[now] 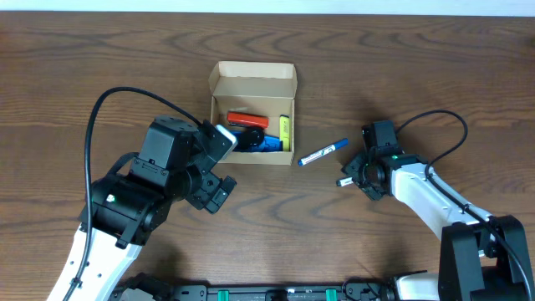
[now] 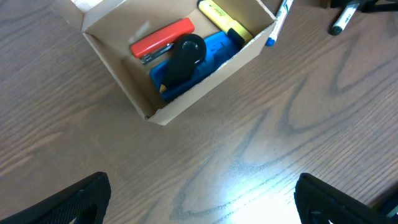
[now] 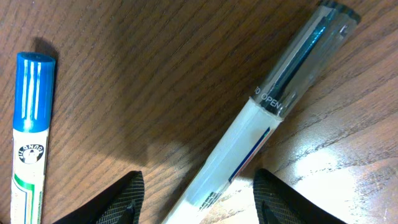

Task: Pack container
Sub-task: 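Reach the right gripper to the white marker and grasp it, then lift the white marker upright with the right gripper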

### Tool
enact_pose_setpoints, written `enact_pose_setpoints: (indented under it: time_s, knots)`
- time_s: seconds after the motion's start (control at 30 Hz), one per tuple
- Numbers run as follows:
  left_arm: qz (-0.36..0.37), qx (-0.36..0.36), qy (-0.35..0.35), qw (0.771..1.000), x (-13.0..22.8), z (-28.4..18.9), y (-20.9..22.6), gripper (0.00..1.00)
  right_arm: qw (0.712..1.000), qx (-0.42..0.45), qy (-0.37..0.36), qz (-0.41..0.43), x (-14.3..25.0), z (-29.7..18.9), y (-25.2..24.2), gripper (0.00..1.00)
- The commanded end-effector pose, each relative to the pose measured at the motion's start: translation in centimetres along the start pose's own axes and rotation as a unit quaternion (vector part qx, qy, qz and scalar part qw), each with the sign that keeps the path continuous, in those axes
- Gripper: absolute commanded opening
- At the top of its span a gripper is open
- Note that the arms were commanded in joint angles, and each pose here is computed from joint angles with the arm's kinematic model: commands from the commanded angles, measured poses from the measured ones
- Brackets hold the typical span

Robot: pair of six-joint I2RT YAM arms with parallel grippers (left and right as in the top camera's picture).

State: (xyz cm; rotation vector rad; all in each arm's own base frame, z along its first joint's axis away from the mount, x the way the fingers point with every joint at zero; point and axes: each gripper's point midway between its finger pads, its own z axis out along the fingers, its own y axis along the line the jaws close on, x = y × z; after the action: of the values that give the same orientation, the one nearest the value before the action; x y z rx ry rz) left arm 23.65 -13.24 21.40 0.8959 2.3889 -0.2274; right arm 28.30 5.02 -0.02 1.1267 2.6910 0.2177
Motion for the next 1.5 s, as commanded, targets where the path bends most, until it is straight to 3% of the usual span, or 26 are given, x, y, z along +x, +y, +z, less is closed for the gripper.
enact_pose_setpoints:
  time_s: [0.0, 0.37, 0.53, 0.87, 1.17, 1.37, 1.47]
  knots:
    - [-0.002, -0.002, -0.011, 1.0, -0.5, -0.6, 0.1, 0.95, 1.0, 0.011, 0.016, 0.019, 0.3, 0.8, -0.8, 0.57]
    - [-0.002, -0.002, -0.011, 1.0, -0.5, -0.6, 0.1, 0.95, 0.997, 0.014, 0.063, 0.032, 1.4, 2.6, -1.2, 0.34]
    - [-0.002, -0.002, -0.011, 1.0, -0.5, -0.6, 0.1, 0.95, 0.997, 0.015, 0.07, 0.033, 1.7, 2.8, -1.2, 0.28]
    - [-0.002, -0.002, -0.011, 1.0, -0.5, -0.6, 0.1, 0.95, 0.995, 0.0, 0.09, 0.034, 2.3, 2.7, -0.6, 0.01]
    - [-0.002, -0.002, -0.011, 1.0, -0.5, -0.6, 0.1, 0.95, 0.992, -0.038, 0.109, 0.04, 2.7, 0.9, 1.1, 0.01]
    - [-0.002, -0.002, -0.011, 1.0, -0.5, -0.6, 0.1, 0.95, 0.993, -0.088, 0.071, 0.031, 1.4, -2.5, 2.7, 0.01]
    - [-0.002, -0.002, -0.011, 1.0, -0.5, -0.6, 0.1, 0.95, 0.988, -0.151, 0.029, -0.026, 0.4, -5.4, 5.0, 0.01]
